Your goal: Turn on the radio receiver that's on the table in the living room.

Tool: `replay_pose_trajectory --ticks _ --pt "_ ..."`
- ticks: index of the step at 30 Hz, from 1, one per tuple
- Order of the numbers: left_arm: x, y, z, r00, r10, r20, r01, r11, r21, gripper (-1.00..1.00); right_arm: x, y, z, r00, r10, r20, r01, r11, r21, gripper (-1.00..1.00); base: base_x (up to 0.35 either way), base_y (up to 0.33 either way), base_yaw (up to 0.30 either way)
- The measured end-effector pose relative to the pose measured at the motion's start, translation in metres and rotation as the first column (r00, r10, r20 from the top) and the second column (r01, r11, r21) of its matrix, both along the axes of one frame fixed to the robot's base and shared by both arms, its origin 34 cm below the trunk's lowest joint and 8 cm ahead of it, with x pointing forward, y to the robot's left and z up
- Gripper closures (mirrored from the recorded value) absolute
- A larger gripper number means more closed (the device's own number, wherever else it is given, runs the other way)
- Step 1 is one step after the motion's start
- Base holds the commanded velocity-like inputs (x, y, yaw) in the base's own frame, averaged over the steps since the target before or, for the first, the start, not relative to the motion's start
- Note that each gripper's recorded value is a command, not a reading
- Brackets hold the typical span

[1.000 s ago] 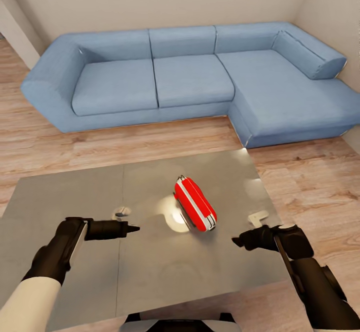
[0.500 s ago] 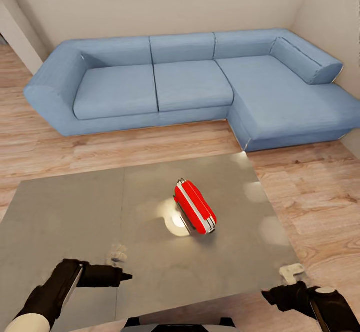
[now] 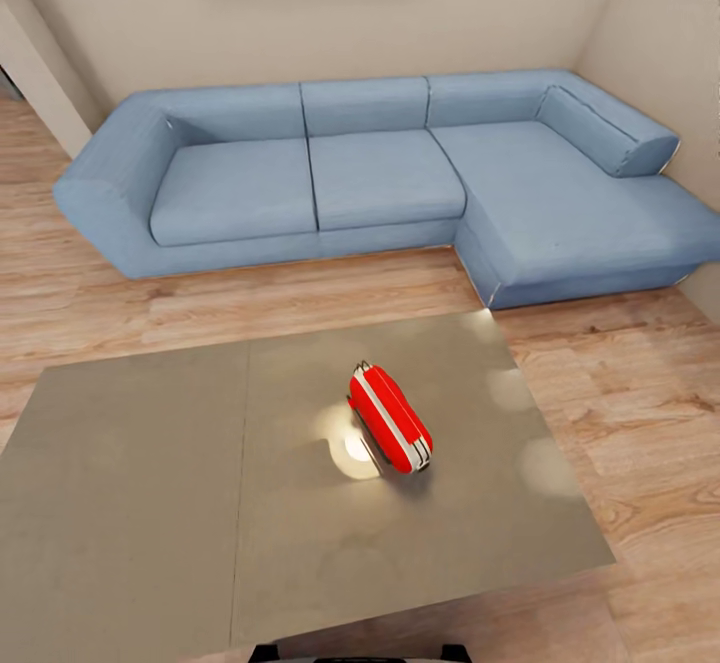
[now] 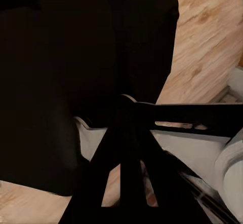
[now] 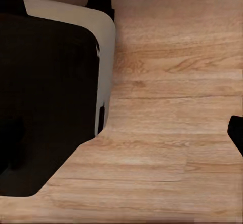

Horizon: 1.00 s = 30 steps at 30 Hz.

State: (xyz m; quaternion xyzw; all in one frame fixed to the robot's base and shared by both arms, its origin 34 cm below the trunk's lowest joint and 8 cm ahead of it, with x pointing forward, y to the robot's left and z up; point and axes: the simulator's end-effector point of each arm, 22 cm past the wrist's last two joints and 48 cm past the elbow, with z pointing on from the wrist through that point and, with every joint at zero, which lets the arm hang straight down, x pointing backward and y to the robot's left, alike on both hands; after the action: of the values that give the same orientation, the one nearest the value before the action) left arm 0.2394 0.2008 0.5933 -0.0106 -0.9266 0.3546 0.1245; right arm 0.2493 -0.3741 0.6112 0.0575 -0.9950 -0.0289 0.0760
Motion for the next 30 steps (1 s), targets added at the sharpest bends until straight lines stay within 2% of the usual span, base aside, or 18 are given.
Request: replay_pose_trajectory --ticks 7,13,14,18,22,25,27,30 --pt "-0.049 0.013 -0.006 0.999 -0.022 -0.031 0.025 0.995 0.1 1.0 -0.099 0.009 -0.019 0.994 -0.005 -0.109 0.005 1.0 0.001 -1.0 0.0 0.0 0.0" --pt "-0.07 0.027 -0.016 0.998 -0.05 -0.043 0.058 0.976 0.211 1.0 -0.144 0.008 -0.021 0.99 -0.005 -0.139 -0.001 0.999 -0.047 -1.0 0.0 0.0 0.0" --pt "-0.077 0.034 -0.019 0.997 -0.061 -0.047 0.071 0.965 0.251 1.0 -0.16 0.01 -0.02 0.989 -0.005 -0.149 -0.003 0.999 -0.054 -1.0 0.0 0.0 0.0" --pt "-0.085 0.05 -0.024 0.995 -0.081 -0.051 0.093 0.94 0.327 1.0 -0.188 0.019 -0.018 0.987 -0.006 -0.161 -0.005 0.998 -0.068 -1.0 0.0 0.0 0.0" --pt "-0.1 0.064 -0.026 0.993 -0.1 -0.061 0.116 0.911 0.395 1.0 -0.203 0.024 -0.016 0.987 -0.007 -0.159 -0.006 0.997 -0.078 -1.0 0.0 0.0 0.0" --pt "-0.116 0.076 -0.026 0.991 -0.113 -0.075 0.135 0.882 0.451 1.0 -0.211 0.03 -0.014 0.988 -0.007 -0.151 -0.004 0.997 -0.072 -1.0 0.0 0.0 0.0" --pt "-0.132 0.089 -0.024 0.988 -0.13 -0.08 0.152 0.85 0.504 1.0 -0.222 0.034 -0.012 0.989 -0.01 -0.149 0.0 0.997 -0.072 -1.0 0.0 0.0 0.0" --pt "-0.144 0.094 -0.021 0.988 -0.136 -0.075 0.155 0.837 0.524 1.0 -0.234 0.041 -0.008 0.99 -0.018 -0.139 0.007 0.997 -0.079 -1.0 0.0 0.0 0.0"
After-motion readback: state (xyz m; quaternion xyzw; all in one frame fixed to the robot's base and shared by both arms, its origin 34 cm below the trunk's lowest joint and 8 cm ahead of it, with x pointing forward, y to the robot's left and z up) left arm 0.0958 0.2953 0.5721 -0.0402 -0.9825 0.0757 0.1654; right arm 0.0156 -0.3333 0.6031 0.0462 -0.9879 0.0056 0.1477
